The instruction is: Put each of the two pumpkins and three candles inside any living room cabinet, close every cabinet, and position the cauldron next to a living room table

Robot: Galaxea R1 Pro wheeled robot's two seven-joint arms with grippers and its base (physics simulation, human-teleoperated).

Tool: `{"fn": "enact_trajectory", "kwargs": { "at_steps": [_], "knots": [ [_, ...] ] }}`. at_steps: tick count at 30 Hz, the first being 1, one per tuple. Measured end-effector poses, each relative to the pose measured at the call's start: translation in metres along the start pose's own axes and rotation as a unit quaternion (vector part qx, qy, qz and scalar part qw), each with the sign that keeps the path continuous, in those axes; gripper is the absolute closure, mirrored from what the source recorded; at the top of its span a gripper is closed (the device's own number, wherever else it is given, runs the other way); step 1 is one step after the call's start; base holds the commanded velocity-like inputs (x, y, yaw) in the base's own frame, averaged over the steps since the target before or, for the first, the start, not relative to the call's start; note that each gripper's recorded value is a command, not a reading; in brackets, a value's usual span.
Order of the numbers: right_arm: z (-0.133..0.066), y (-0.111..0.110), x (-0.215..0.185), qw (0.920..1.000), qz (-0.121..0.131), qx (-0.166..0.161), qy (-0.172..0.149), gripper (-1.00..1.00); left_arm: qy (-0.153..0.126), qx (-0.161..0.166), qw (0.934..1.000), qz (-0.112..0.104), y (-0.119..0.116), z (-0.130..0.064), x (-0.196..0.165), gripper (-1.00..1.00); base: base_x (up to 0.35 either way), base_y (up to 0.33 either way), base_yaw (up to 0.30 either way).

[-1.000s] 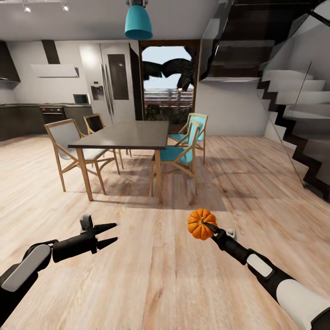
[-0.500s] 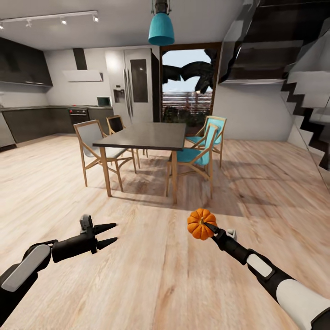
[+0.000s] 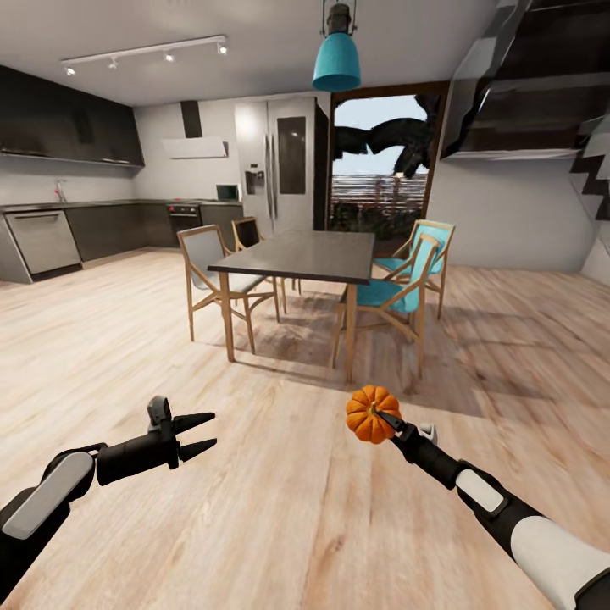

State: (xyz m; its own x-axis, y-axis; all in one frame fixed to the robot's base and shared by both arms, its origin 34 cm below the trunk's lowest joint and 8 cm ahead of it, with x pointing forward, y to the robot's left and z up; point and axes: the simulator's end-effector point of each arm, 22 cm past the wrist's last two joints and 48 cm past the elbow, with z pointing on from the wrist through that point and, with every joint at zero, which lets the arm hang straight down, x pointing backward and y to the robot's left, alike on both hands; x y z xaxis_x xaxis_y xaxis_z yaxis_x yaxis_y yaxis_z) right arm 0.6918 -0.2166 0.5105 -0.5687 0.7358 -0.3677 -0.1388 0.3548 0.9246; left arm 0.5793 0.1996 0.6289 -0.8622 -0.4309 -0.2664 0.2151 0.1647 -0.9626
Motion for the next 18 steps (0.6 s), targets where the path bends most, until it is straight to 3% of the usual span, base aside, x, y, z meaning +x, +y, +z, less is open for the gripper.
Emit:
{"fn": "enact_trajectory", "kwargs": {
  "at_steps": [18],
  "knots": [
    [-0.0011, 0.0072, -0.0047, 1.0000, -0.005, 0.001, -0.004, 1.00, -0.002, 0.004, 1.0000, 0.009, -0.0095, -0.0015, -0.0006, -1.00, 0.000, 0.000, 0.234]
  ]
}}
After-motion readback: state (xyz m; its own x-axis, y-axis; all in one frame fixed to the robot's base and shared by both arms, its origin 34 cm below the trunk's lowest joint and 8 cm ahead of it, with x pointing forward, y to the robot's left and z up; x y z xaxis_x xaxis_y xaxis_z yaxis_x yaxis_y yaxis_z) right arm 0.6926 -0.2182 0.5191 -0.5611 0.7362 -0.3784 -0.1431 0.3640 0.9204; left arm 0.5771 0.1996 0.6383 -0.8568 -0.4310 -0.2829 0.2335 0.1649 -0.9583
